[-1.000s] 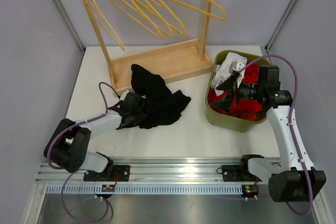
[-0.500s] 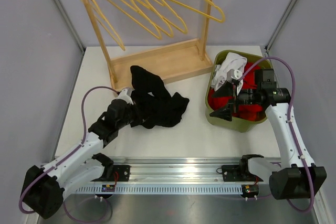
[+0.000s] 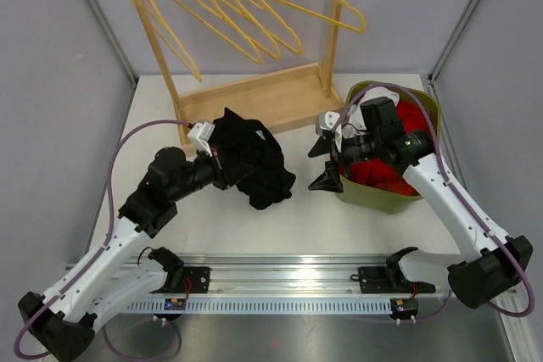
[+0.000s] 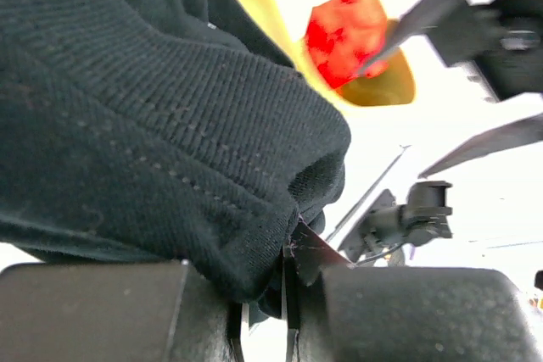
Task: Remove the t-shirt from the hanger
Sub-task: Place the tshirt into the basket
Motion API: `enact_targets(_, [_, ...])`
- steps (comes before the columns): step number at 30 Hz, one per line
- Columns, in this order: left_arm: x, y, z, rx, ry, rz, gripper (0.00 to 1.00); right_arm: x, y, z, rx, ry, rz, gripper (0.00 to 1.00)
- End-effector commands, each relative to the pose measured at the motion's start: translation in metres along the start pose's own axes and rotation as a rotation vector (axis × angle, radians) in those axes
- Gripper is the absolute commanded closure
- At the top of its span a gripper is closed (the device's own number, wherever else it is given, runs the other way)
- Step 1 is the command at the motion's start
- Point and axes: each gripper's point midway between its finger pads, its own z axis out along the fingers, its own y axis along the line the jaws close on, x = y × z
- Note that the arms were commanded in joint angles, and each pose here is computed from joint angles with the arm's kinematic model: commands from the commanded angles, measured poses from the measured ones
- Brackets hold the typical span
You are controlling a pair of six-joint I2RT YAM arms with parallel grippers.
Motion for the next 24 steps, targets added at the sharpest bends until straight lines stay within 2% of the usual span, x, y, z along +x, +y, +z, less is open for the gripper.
enact_targets(1, [-0.044,-0.06,-0.017,0.193,-0.094,0.117,1.0,-0.044,-0.013,0.005,0.053,-0.074,-0.016,0.01])
enact_targets(8, [-0.072,-0.109,-0.028,0.367,-0.144,0.147,1.0,-0.075,-0.015,0.032,0.015,-0.143,-0.085,0.01])
enact_targets(14, [-0.1,-0.154,-0.041,0.519,-0.207,0.182,1.0,-0.102,0.013,0.049,-0.22,-0.278,-0.122,0.0])
enact_targets(19, [-0.113,-0.178,-0.045,0.613,-0.25,0.181,1.0,-0.12,0.028,0.059,-0.351,-0.344,-0.049,0.01])
enact_targets(22, [-0.118,-0.179,-0.041,0.615,-0.271,0.192,1.0,-0.121,0.044,0.069,-0.418,-0.336,-0.032,0.09])
enact_targets(23, [-0.118,-0.179,-0.041,0.612,-0.274,0.192,1.0,-0.121,0.046,0.071,-0.422,-0.333,-0.022,0.16])
enact_targets(24, [-0.117,-0.176,-0.038,0.605,-0.275,0.19,1.0,-0.12,0.048,0.071,-0.431,-0.329,-0.007,0.31])
